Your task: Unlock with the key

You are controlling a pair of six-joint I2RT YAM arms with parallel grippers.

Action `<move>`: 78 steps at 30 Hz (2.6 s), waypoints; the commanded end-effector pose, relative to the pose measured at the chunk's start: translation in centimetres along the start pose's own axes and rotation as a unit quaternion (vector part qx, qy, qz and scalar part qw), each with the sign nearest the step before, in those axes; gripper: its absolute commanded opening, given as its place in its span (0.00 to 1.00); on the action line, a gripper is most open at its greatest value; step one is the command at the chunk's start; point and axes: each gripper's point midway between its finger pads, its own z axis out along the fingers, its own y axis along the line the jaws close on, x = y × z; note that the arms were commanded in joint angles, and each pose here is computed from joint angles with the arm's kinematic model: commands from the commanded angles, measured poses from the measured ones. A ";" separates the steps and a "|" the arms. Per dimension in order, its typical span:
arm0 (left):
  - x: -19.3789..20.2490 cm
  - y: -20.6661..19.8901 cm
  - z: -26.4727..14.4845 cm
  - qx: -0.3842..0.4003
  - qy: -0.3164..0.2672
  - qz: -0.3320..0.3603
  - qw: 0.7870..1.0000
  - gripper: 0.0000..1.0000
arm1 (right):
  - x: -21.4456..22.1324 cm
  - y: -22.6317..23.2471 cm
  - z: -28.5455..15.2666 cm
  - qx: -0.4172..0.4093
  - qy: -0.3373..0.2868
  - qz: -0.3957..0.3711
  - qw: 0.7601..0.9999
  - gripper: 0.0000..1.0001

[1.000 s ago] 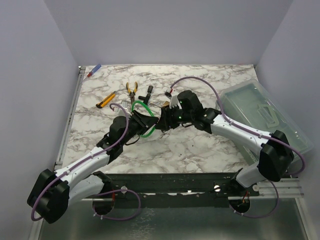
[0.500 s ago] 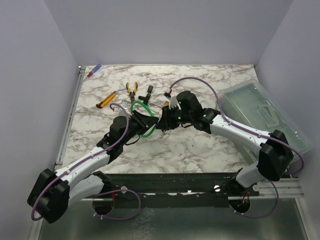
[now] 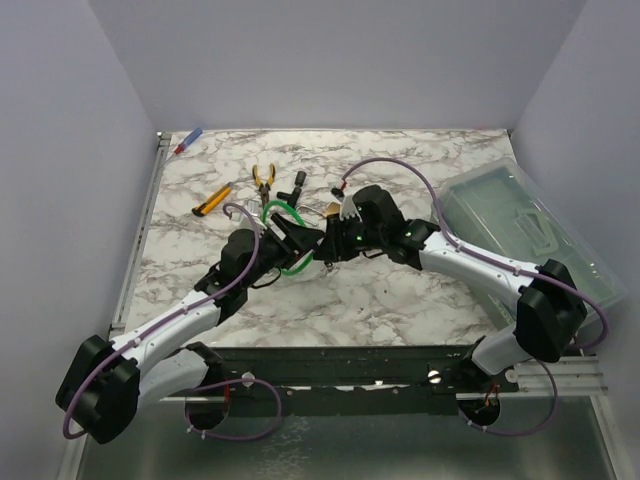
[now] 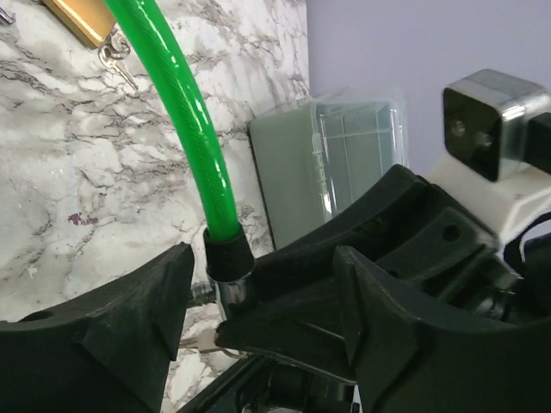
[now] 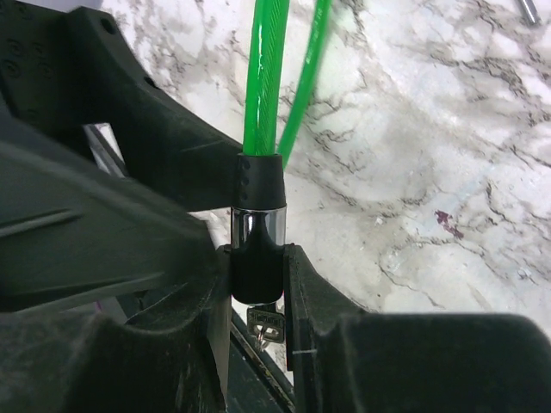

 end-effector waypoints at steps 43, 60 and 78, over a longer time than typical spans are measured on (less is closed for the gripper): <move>4.1 6.1 -0.5 -0.217 0.072 -0.260 0.938 0.72 | 3.5 -1.8 -1.4 -0.005 -0.112 0.188 0.976 0.00; 5.5 5.8 2.4 -0.181 0.111 -0.286 0.934 0.47 | 4.1 -1.6 -1.3 -0.032 -0.121 0.176 0.976 0.00; 5.6 7.3 2.7 -0.195 0.099 -0.276 0.936 0.00 | 5.9 -1.7 -1.4 -0.058 -0.126 0.161 0.977 0.00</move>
